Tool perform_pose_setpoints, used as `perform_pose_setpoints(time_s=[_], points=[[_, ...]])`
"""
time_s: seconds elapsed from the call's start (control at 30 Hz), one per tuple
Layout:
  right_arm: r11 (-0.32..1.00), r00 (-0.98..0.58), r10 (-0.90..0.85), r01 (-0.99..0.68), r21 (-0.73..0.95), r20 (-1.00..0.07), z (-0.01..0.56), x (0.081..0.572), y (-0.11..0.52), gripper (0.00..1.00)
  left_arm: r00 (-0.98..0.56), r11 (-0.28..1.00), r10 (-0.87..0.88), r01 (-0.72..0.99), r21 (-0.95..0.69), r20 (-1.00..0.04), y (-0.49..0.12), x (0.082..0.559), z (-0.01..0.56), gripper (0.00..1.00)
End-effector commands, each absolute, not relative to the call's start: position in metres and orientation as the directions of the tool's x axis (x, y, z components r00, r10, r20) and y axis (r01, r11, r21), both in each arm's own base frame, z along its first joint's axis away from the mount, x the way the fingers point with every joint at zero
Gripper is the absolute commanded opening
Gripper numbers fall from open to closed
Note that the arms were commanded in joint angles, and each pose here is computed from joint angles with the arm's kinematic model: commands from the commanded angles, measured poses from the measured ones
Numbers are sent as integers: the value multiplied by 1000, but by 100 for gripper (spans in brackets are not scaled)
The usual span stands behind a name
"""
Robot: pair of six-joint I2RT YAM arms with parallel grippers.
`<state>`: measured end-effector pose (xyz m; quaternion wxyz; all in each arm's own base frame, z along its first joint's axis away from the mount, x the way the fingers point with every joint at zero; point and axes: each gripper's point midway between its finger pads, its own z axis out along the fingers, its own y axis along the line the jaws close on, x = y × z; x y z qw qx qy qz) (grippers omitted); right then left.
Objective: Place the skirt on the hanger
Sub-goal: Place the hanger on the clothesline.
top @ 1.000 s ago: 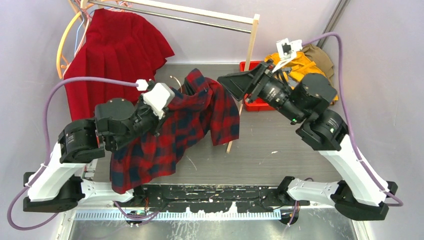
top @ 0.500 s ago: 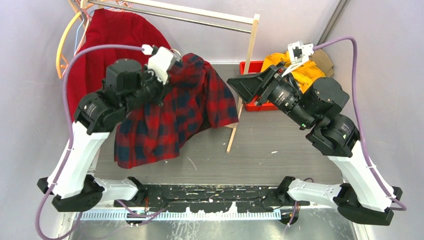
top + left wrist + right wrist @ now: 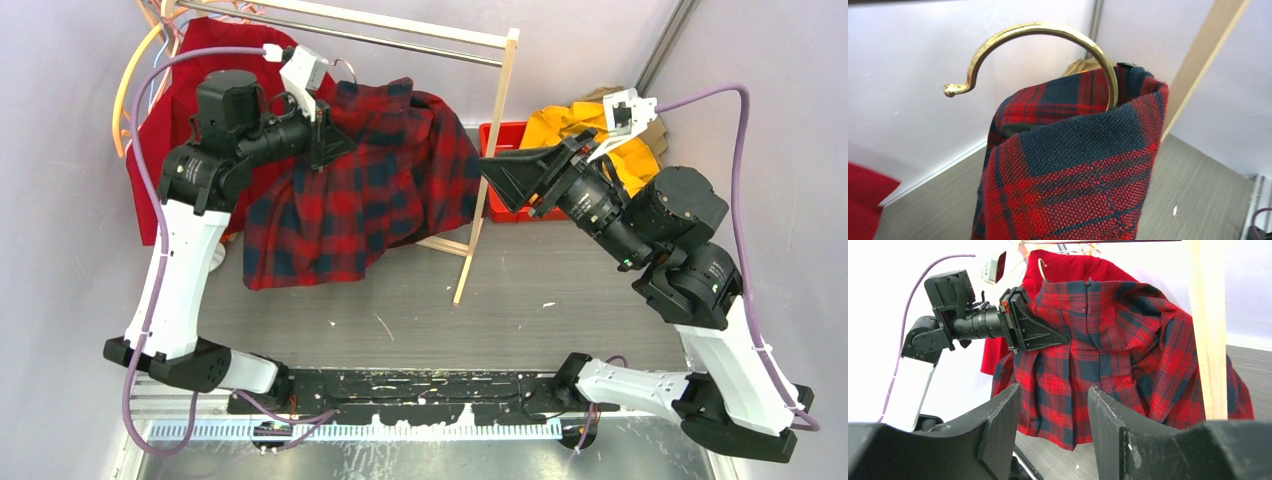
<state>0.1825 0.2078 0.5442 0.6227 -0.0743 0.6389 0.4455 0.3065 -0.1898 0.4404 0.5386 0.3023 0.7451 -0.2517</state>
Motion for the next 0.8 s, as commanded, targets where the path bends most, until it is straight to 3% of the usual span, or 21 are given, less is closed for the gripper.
perform_pose_setpoints(time_s=[0.0,0.77], points=[[608,-149,483,-652,452,-863,562,181,195,57,46,556,42,829,61,-998,-210,294,528,0],[662,-110,487,-601,448,-867,557,180,172,58,24,386,-5,922,20,-1000,-229,333,524,0]])
